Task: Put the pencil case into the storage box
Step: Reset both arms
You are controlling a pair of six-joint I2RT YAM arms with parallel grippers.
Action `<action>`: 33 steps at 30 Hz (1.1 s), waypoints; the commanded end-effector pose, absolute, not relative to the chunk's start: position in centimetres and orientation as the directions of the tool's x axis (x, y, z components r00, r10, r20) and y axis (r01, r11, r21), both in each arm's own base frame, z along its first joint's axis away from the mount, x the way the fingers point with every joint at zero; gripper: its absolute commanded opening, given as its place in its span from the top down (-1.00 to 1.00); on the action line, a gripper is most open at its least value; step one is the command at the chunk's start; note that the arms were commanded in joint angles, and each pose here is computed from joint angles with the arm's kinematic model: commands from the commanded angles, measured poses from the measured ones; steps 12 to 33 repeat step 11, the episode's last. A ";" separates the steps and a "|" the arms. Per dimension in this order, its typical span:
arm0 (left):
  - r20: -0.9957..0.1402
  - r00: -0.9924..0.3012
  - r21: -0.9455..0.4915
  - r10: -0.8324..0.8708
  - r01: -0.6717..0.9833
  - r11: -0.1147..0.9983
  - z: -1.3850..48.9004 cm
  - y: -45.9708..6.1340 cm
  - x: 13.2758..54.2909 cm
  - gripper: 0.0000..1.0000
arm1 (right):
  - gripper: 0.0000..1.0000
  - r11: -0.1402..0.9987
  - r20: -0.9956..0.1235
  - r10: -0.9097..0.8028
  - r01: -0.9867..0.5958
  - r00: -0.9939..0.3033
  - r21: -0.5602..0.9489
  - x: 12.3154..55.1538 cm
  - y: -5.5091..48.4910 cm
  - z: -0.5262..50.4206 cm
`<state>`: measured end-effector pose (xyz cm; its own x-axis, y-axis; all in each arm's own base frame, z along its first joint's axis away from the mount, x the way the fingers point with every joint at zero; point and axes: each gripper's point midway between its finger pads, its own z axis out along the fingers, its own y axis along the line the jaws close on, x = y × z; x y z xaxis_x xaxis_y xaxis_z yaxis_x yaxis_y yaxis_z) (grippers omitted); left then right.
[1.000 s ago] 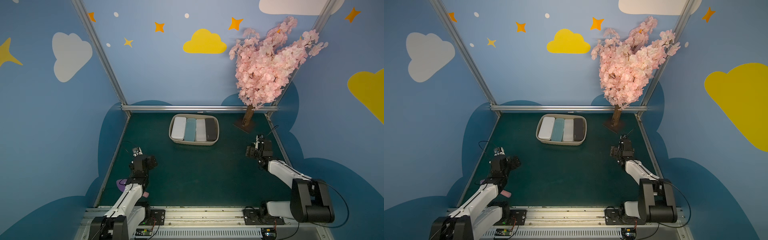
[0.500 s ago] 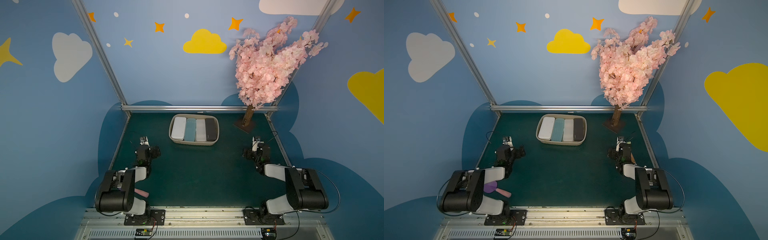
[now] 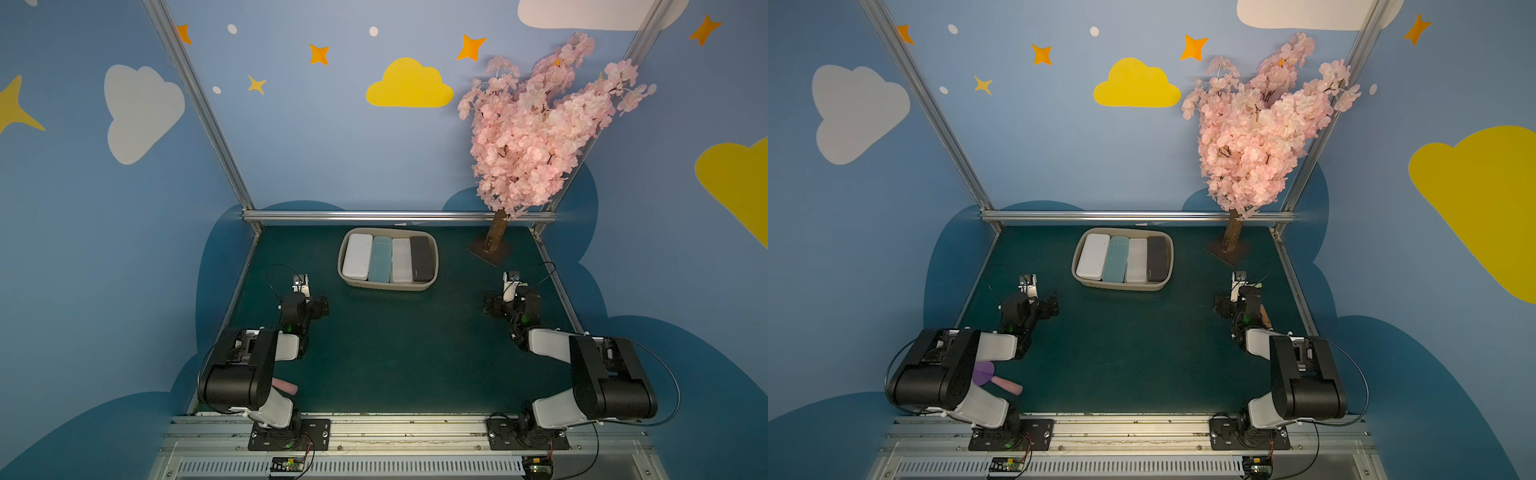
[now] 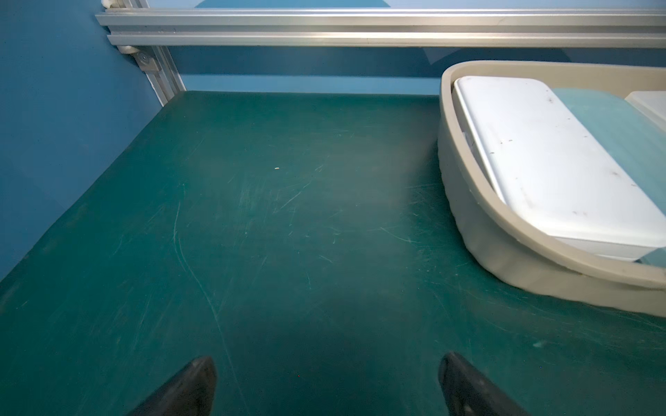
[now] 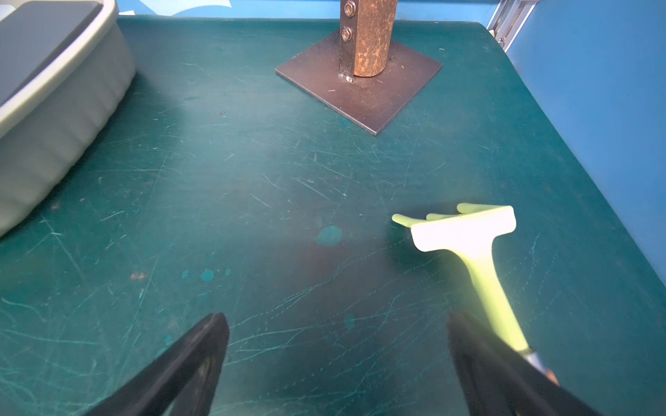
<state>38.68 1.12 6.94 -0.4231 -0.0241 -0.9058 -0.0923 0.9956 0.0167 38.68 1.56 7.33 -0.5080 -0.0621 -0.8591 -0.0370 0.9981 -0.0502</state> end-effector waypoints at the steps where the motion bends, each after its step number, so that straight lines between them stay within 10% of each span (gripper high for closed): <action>1: -0.925 -0.380 0.021 -0.014 -0.089 0.996 8.4 1.1 39.2 -1.00 | -0.97 0.998 -0.882 -0.067 -0.050 -0.467 -0.049 39.3 1.9 8.5; 33: -0.925 -0.379 0.020 -0.016 -0.091 0.996 8.4 1.2 39.2 -1.00 | -0.97 0.997 -0.882 -0.063 -0.059 -0.467 -0.040 39.4 2.0 8.6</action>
